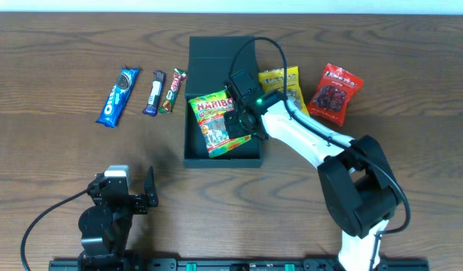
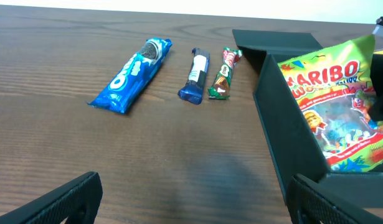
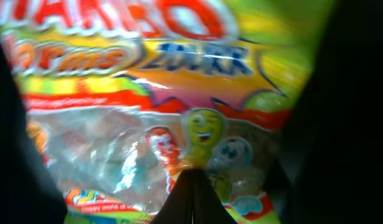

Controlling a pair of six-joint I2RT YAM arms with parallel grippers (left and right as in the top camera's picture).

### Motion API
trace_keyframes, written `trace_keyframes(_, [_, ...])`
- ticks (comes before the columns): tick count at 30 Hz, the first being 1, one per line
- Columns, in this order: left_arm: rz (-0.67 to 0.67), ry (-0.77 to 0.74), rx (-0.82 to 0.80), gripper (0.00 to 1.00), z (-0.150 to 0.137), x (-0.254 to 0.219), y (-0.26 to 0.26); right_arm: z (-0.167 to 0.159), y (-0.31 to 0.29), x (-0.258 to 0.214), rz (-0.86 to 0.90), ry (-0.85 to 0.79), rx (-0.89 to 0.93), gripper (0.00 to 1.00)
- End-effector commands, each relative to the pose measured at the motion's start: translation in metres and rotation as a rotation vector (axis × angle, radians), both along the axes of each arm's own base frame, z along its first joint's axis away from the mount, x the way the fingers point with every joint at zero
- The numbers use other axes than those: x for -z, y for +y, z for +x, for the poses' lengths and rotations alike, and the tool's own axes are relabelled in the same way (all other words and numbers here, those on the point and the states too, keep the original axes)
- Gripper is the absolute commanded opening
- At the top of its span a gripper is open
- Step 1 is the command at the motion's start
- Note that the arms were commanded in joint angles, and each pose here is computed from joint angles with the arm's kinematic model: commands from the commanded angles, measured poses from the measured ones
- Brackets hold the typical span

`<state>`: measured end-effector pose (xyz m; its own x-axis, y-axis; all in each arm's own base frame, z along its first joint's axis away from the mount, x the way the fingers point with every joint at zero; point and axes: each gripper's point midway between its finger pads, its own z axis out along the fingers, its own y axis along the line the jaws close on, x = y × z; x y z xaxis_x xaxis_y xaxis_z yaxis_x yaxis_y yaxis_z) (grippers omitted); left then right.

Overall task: Pack container
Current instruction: 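Carry the Haribo bag over the box and lower it inside, then release the Haribo bag in the box and raise the right gripper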

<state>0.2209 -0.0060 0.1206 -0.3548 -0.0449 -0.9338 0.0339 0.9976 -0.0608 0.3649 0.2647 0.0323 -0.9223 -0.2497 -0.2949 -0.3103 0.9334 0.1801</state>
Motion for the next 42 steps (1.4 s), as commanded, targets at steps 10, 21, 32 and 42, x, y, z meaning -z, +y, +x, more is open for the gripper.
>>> trace_keyframes(10, [-0.009,0.018,-0.008,0.95,0.000,0.009,0.001,0.021,-0.003,-0.046,-0.076,-0.091,-0.033,0.01])
trace_keyframes(21, [-0.009,0.018,-0.008,0.95,0.000,0.009,0.001,0.039,-0.014,-0.004,-0.188,-0.104,0.044,0.01])
trace_keyframes(32, [-0.009,0.018,-0.008,0.95,0.000,0.009,0.001,0.003,0.048,0.004,0.121,0.098,-0.161,0.01])
trace_keyframes(42, [-0.009,0.018,-0.008,0.95,0.000,0.009,0.001,0.024,0.021,-0.027,-0.014,0.037,-0.061,0.01])
